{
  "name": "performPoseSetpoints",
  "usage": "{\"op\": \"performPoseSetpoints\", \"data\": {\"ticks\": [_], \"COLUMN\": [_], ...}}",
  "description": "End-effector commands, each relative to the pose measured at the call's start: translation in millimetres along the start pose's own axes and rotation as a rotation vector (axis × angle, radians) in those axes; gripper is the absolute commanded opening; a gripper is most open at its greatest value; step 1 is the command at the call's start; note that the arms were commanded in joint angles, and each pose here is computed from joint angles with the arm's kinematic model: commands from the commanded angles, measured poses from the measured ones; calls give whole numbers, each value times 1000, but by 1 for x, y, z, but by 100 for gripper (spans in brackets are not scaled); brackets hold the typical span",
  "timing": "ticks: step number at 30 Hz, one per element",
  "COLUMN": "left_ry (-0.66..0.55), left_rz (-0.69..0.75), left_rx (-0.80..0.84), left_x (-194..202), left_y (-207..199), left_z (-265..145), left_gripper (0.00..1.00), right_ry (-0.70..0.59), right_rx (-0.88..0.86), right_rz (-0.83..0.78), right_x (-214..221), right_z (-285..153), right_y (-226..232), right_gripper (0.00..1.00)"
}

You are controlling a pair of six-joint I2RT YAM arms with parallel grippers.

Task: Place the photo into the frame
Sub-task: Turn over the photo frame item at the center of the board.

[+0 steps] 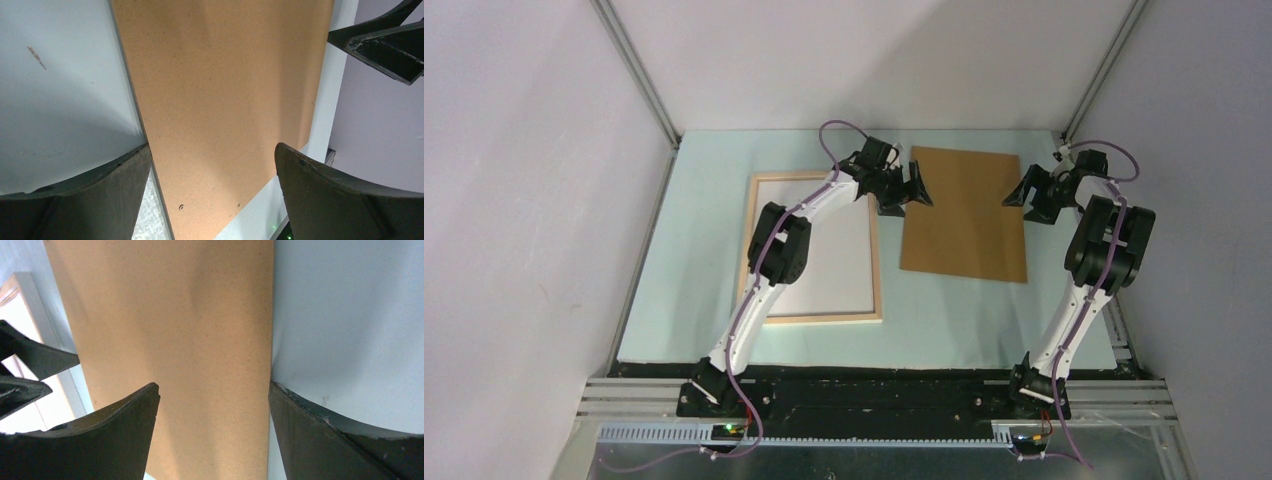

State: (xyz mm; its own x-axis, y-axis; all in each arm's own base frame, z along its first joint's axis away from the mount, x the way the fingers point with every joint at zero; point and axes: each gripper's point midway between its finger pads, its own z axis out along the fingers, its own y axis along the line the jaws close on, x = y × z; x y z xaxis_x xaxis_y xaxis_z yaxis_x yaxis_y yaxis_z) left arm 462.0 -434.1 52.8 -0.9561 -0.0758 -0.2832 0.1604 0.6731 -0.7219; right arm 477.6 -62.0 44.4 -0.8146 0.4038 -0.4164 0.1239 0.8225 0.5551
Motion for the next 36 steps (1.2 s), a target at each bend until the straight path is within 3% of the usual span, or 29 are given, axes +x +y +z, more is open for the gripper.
{"op": "performPoseSetpoints", "data": {"ticks": [1,13,21,36], "left_ry": [106,207,236,255], "left_rz": [10,53,107,154], "left_rx": [47,62,85,129], "left_x": [45,97,110,119], "left_y": [-34,-54,-58,-67], "left_z": [0,-22,-26,-33], "left_gripper": [98,98,98,98], "right_ry": [52,32,-19,-41], "right_rx": [-233,-400,-509,-625], "right_rz": [5,-100,-180,-271], "right_x": [18,47,53,62], "right_z": [-33,-103,-153,-183], "right_y": [67,130,177,224], "right_gripper": [83,81,81,80]}}
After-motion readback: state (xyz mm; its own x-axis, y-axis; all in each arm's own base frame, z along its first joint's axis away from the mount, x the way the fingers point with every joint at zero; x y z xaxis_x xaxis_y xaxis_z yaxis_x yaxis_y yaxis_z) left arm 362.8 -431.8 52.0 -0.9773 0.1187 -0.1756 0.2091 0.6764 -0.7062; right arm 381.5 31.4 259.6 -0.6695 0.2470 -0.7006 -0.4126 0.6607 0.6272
